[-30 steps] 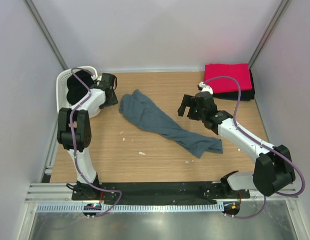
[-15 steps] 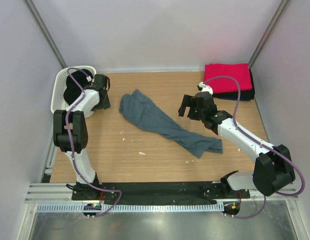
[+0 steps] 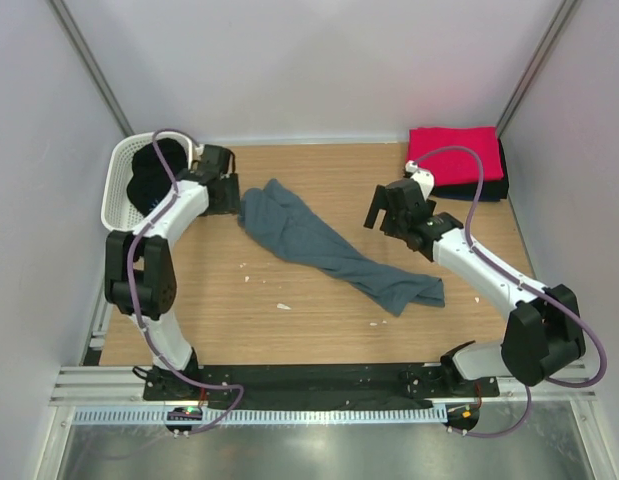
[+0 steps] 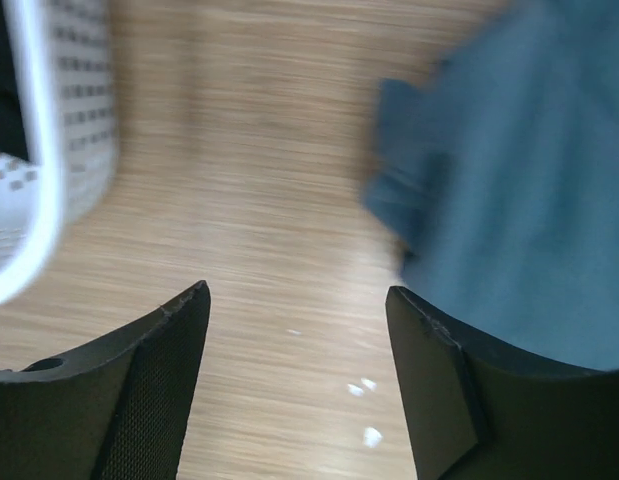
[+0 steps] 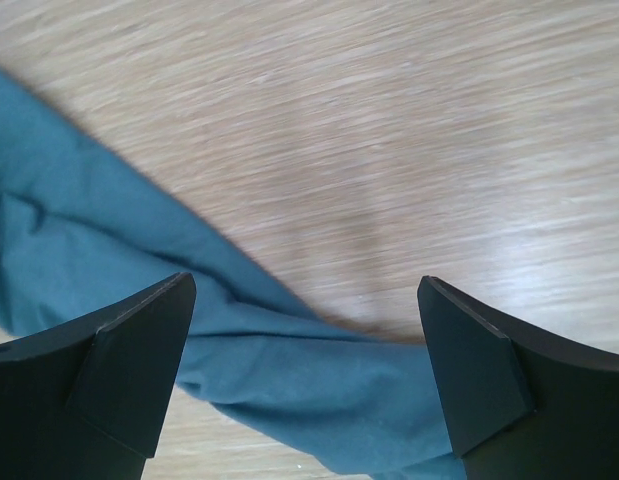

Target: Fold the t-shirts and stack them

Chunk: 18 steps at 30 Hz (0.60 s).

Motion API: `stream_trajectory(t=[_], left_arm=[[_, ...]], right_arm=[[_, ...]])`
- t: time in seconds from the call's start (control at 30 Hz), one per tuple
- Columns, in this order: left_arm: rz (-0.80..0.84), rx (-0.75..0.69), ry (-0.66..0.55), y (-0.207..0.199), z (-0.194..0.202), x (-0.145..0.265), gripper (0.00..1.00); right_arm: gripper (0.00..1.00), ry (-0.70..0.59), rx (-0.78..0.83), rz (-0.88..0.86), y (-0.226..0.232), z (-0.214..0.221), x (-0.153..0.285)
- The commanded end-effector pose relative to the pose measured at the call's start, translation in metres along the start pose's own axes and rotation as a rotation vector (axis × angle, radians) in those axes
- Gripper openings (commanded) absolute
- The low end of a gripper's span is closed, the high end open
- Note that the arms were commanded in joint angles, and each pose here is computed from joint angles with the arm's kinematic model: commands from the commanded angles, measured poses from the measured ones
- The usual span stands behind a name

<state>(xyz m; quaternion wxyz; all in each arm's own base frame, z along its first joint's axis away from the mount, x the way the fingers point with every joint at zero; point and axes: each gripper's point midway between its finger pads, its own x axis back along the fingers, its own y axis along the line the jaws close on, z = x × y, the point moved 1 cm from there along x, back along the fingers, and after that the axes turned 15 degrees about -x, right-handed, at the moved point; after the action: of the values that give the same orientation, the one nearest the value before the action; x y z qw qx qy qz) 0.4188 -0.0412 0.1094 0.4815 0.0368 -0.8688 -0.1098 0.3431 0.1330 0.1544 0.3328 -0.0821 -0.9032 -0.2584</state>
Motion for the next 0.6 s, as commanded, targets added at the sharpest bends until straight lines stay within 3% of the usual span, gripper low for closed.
stream_trajectory(t=[0.0, 0.13, 0.27, 0.37, 0.5, 0.57], left_arm=[[0.119, -0.136, -0.136, -0.053, -0.021, 0.047, 0.73], [0.176, -0.203, -0.155, -0.086, -0.018, 0.063, 0.88], [0.201, -0.21, -0.153, -0.101, -0.012, 0.063, 0.95], [0.22, -0.191, -0.134, -0.11, -0.009, 0.053, 0.95], [0.203, -0.207, -0.104, -0.114, 0.001, 0.032, 0.82], [0.213, -0.214, -0.099, -0.119, 0.004, 0.022, 0.82]], right_arm=[[1.0, -0.1, -0.083, 0.149, -0.015, -0.025, 0.007], [1.0, -0.1, -0.115, 0.211, -0.033, -0.025, 0.016], [1.0, -0.057, -0.128, 0.231, -0.048, -0.009, 0.028], [0.99, -0.015, -0.162, 0.234, -0.061, 0.01, 0.032], [1.0, 0.032, -0.214, 0.24, -0.073, 0.033, 0.03], [0.99, 0.04, -0.218, 0.232, -0.071, 0.036, 0.028]])
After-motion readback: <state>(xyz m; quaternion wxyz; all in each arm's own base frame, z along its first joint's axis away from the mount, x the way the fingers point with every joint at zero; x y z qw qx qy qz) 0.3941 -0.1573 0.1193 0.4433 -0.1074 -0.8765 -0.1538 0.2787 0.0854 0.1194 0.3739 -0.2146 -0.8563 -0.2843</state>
